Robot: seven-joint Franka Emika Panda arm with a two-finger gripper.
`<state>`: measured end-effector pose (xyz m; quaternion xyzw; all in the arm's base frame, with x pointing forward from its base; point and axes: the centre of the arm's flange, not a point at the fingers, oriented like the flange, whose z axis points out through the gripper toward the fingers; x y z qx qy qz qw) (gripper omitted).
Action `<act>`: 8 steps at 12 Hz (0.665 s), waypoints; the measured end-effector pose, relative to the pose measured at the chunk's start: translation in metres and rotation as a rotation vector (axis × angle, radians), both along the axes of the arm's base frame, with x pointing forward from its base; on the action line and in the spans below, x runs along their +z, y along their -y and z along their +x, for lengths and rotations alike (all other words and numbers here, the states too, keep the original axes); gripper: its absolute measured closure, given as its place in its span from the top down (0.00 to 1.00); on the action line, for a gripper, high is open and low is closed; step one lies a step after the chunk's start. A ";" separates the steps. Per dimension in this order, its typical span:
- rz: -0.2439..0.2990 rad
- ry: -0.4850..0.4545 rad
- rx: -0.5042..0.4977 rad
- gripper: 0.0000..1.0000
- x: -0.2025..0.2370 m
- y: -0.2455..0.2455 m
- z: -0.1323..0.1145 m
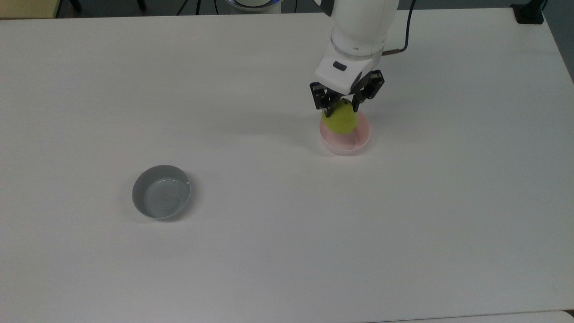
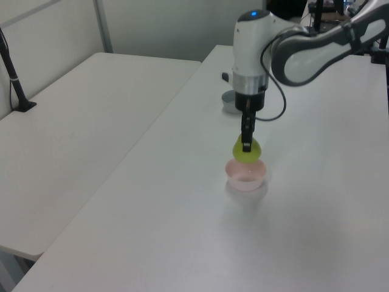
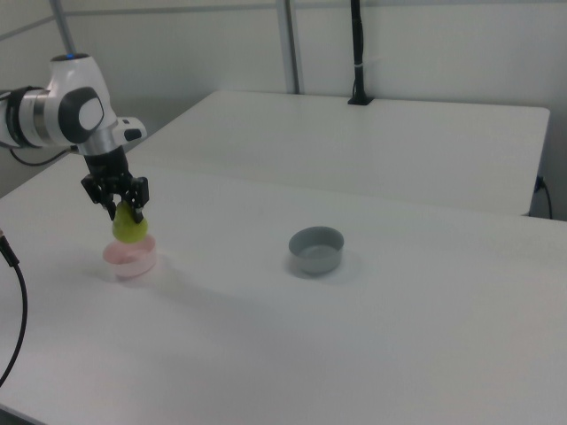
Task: Pick up a pear from the bowl
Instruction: 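Carry the held pear toward the grey bowl and lower it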
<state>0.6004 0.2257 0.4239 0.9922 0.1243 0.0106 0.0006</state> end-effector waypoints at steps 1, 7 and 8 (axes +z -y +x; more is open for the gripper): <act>0.000 0.002 -0.010 0.59 0.016 0.008 0.000; -0.008 0.013 -0.019 0.59 0.126 0.097 -0.011; -0.009 0.022 -0.023 0.59 0.139 0.121 -0.013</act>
